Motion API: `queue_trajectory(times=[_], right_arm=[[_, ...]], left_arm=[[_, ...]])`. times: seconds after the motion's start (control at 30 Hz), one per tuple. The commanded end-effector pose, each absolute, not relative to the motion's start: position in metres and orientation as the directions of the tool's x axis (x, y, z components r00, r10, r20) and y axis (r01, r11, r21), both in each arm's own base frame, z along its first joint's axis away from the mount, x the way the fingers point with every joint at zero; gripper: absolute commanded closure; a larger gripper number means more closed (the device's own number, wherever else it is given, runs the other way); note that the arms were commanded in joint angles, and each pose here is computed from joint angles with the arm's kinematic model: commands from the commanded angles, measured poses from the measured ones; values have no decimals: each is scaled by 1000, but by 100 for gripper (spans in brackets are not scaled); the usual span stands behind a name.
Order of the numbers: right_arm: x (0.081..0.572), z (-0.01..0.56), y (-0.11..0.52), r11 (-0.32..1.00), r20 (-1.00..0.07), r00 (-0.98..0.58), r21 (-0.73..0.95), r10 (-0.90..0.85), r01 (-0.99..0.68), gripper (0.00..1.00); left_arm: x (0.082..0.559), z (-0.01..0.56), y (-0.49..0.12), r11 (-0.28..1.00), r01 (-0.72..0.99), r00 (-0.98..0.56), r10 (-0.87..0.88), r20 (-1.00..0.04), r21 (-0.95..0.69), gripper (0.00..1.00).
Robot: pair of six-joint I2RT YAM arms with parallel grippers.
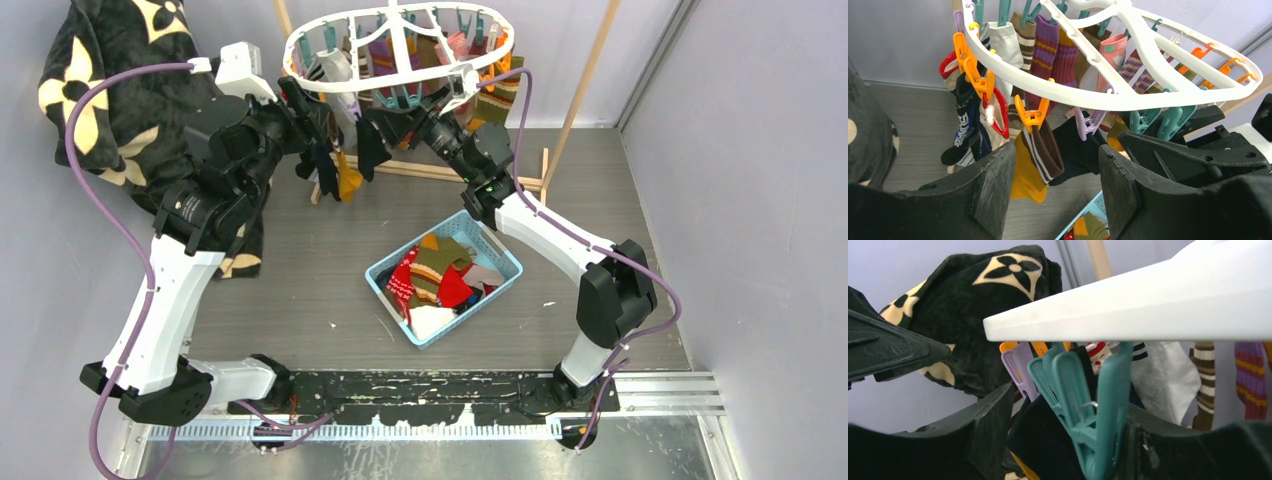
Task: Clip the socks to the hanger
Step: Open the clamp at the hanger.
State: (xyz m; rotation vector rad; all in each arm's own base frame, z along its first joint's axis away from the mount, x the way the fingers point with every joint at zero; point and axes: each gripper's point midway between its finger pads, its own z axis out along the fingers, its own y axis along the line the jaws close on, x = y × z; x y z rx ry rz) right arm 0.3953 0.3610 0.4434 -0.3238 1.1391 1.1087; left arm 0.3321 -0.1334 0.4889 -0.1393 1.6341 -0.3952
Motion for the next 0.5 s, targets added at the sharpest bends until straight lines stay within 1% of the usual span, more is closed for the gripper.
queue_trajectory(times=[0.0, 0.3, 0.37, 0.47], right_arm=[[391, 474, 345, 494, -797, 105, 259, 595, -830, 38], [377, 480, 335, 467, -756, 101, 287, 646, -836, 69], [375, 482, 335, 465, -749, 104, 290, 655, -836, 74], [373, 485, 335, 461, -737, 108, 294, 667, -837, 79]], left_arm=[[322, 508, -127, 928, 168, -51, -330, -943, -334, 38], [323, 509, -127, 926, 170, -47, -334, -941, -337, 38], [322, 510, -127, 925, 171, -48, -335, -941, -338, 38], [321, 511, -128, 924, 175, -49, -337, -940, -340, 38]])
